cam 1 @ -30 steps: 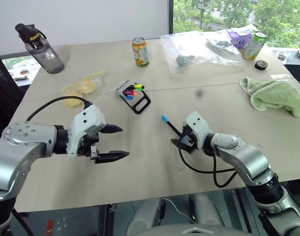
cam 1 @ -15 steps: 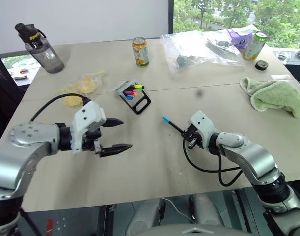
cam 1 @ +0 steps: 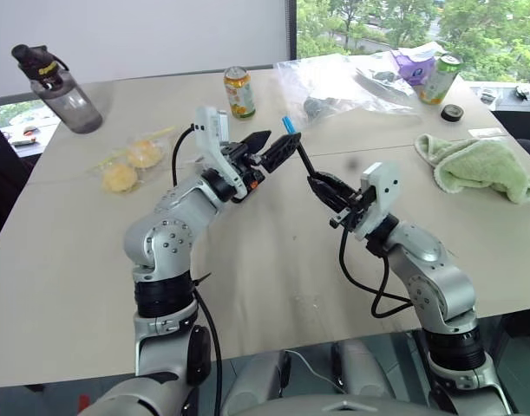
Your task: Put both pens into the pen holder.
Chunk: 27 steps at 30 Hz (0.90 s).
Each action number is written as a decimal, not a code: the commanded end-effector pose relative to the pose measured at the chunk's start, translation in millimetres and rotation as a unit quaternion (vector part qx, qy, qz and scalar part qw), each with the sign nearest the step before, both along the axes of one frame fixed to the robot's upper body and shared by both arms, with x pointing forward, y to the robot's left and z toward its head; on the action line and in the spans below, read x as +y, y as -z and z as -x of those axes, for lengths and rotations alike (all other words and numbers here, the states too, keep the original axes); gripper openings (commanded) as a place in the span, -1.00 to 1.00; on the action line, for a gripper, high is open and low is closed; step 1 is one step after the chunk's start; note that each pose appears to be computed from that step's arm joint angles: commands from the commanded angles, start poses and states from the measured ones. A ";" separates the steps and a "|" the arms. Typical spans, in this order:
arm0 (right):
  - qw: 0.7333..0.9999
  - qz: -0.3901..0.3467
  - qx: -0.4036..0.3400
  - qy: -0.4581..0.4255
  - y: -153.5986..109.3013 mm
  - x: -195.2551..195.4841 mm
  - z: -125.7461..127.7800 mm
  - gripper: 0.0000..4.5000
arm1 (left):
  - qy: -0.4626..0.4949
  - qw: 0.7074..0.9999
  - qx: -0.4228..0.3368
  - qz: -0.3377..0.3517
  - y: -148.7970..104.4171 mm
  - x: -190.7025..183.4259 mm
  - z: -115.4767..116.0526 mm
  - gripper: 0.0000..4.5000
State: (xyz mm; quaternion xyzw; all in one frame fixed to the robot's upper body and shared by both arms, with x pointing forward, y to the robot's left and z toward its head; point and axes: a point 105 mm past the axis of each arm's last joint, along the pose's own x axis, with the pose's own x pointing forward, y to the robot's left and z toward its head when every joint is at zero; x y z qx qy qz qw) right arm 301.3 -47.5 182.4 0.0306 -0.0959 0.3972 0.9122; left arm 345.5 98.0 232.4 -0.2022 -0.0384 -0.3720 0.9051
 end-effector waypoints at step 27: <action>0.999 0.039 -0.011 -0.008 -2.1 -11.9 12.0 0.97 | 0.079 0.997 -0.019 -0.006 -9.3 -15.6 14.8 -1.00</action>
